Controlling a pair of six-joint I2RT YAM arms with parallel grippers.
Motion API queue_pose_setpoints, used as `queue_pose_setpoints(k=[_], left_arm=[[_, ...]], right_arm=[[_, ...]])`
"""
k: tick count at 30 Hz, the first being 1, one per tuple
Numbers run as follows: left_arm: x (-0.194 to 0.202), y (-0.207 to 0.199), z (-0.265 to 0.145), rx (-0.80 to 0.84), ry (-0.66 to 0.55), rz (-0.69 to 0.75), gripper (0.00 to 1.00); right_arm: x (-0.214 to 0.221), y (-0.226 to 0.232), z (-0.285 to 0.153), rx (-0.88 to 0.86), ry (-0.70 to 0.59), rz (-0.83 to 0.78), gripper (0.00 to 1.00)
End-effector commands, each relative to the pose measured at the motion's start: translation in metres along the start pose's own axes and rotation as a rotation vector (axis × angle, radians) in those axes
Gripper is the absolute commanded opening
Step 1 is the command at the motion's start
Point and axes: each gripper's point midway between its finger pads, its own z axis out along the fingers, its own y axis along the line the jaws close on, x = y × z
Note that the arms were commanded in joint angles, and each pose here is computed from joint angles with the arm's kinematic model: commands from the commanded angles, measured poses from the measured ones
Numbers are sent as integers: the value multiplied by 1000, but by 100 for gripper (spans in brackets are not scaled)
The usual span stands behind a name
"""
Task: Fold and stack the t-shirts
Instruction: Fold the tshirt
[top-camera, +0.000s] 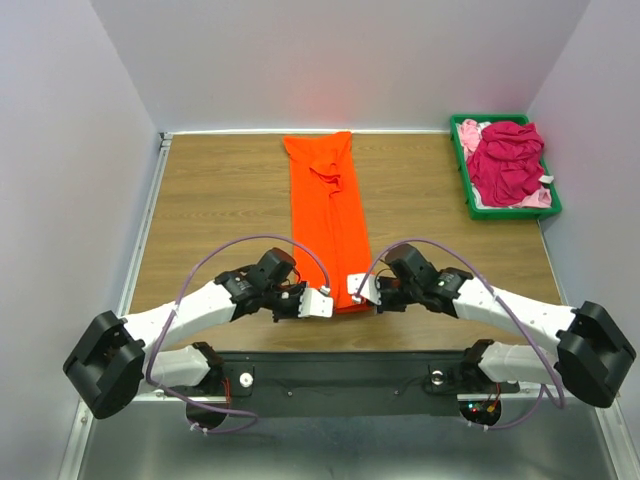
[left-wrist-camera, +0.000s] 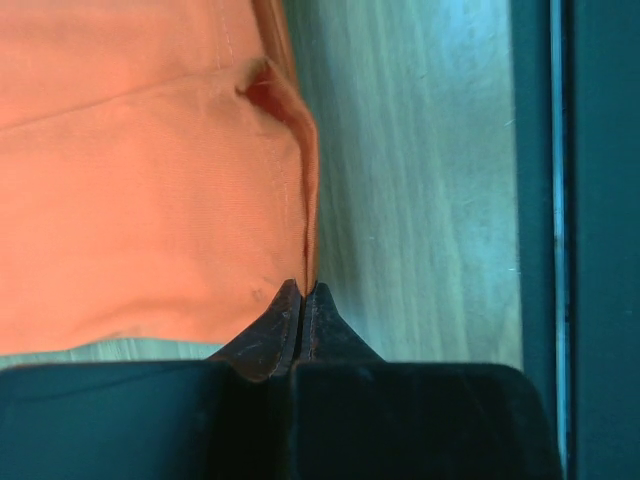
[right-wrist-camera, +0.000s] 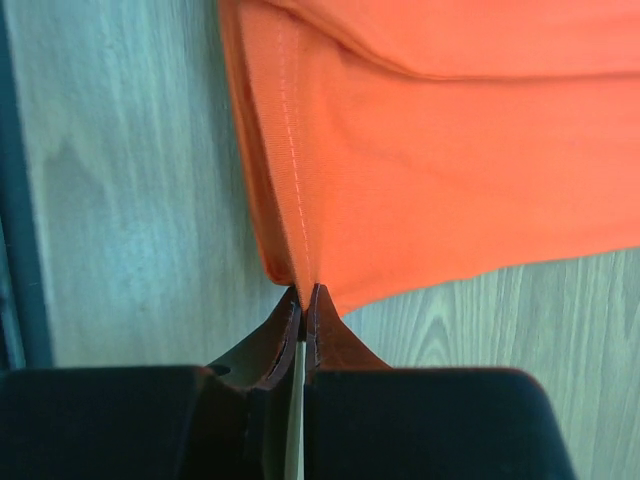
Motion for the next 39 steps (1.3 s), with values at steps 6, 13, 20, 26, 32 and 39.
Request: queue_pose_setpoints(k=[6, 13, 20, 26, 32, 39], left_arm=[[-41, 16, -31, 28, -62, -38, 0], [-43, 72, -41, -74, -48, 44, 0], [-28, 146, -47, -205, 0, 161, 0], [-14, 208, -52, -249, 53, 218, 3], [-10, 252, -53, -258, 66, 274, 6], [8, 292, -48, -277, 88, 288, 9]], right_arm=[[-31, -25, -33, 97, -15, 148, 1], [-33, -93, -35, 151, -34, 149, 1], [-34, -146, -29, 171, -41, 64, 0], [-23, -193, -18, 187, -42, 52, 1], [-17, -239, -10, 213, -53, 45, 1], [-2, -272, 11, 208, -47, 51, 1]])
